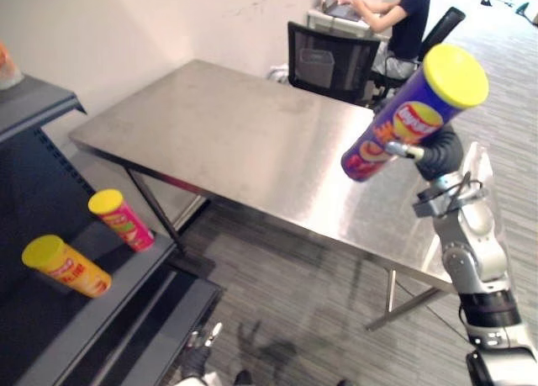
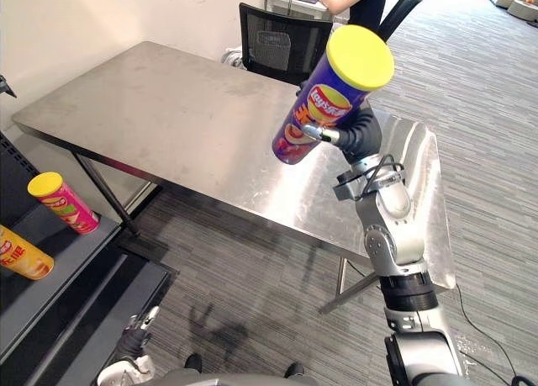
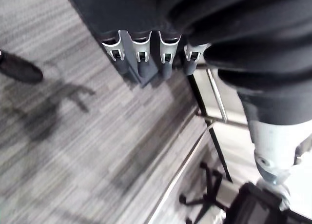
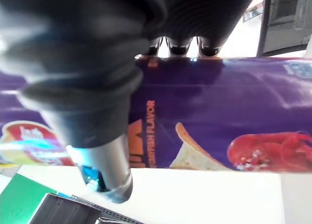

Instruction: Put the gum and the chips on the shelf.

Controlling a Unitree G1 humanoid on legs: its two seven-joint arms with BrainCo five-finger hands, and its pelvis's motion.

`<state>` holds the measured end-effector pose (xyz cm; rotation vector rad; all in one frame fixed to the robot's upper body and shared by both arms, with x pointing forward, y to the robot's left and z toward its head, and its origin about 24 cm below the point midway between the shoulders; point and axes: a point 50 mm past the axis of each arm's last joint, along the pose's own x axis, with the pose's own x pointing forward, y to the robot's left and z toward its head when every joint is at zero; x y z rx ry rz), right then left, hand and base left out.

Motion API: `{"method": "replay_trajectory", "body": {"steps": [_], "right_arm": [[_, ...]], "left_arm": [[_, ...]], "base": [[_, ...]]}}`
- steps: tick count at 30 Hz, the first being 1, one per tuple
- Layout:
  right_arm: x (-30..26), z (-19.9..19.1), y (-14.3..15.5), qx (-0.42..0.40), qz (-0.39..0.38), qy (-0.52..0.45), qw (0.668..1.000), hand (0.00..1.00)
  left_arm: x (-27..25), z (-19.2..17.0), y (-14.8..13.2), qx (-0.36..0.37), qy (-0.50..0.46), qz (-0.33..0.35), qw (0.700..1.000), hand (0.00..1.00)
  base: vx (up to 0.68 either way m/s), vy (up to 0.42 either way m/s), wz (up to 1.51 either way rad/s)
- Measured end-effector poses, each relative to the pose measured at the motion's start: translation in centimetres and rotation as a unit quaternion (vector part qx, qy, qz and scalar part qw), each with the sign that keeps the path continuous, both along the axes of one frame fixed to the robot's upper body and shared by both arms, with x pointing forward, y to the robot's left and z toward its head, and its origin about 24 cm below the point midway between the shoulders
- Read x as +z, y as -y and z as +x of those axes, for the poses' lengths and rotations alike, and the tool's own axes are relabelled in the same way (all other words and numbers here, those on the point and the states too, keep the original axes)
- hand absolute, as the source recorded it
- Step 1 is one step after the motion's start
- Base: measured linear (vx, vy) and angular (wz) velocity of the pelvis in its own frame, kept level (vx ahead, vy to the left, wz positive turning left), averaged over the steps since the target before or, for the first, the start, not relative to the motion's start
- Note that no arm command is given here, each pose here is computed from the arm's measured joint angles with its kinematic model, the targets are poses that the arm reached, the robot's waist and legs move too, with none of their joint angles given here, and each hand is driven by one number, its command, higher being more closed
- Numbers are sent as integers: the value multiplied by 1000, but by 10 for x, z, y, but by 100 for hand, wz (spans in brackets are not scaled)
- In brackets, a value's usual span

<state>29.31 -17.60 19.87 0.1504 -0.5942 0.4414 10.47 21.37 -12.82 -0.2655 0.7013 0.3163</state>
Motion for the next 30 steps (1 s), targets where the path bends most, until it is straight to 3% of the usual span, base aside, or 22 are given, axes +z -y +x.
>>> {"method": "replay_trajectory", "body": {"steps": [6,17,21,27,30], "right_arm": [[-3,1,0,6,-4,-4,1000,100],[-16,-2,3,0,-2,-26,1000,100],[-17,-2,-1,11,8,-30,999,100],[-3,15,-53,106,-2,-17,994,100],[-18,29,-50,97,-11,-57,994,100]], "left_arm": [[-6,-3,20,-54,-9,-61,997,0],[-12,-19,18,-66,-39,-71,995,0],[-14,-23,11,-39,-46,-74,995,0],[-17,-39,7,60,-46,-108,991,0],[-19,-54,8,107,-39,-150,982,0]], "base": [[2,-1,-5],[-10,-2,0],[-9,-5,22],[-112,-75,51],[-242,-90,134]]}}
